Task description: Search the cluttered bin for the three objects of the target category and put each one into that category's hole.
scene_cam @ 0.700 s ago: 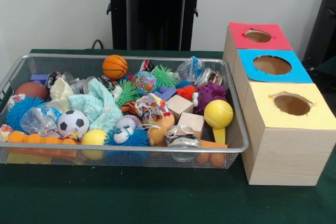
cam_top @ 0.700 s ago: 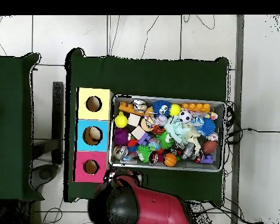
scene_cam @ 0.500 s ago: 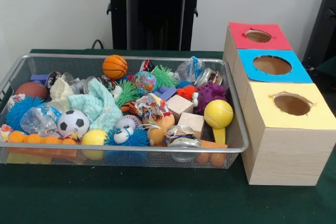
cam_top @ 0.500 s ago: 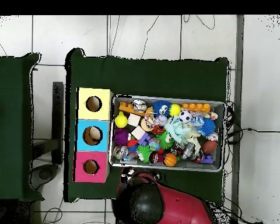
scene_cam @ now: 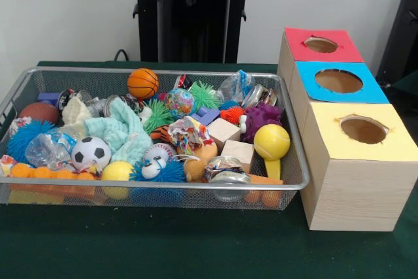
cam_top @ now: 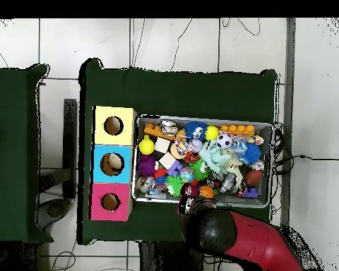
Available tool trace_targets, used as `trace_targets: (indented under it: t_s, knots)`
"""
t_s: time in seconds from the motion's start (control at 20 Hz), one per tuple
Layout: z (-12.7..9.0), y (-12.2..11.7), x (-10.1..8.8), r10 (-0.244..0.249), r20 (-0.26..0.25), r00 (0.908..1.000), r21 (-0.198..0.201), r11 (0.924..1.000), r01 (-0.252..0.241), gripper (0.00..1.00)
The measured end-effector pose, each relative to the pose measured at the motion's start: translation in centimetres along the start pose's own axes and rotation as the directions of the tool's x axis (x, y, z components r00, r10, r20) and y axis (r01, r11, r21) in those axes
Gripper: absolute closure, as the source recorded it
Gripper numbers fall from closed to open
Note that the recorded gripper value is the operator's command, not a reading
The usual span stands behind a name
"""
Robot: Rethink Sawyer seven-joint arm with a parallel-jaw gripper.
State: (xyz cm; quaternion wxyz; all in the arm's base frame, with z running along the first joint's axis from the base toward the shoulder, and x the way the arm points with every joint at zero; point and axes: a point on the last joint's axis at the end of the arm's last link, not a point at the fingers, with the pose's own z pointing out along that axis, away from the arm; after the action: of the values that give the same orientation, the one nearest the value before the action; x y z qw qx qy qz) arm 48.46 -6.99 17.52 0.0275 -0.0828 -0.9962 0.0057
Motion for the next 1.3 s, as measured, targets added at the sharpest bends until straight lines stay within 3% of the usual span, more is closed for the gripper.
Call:
trace_targets:
  t_s: [0.5,1.1,1.3]
  knots:
    - [4.7,-1.5,-3.3,-0.112,-0.006,0.9937,0.002,0.9937,0.112,0.00]
    - [10.3,0.5,-7.1,-0.221,0.048,0.9741,-0.030,0.9745,0.223,0.00]
    - [11.6,1.2,-7.6,-0.244,0.068,0.9674,-0.029,0.9687,0.247,0.00]
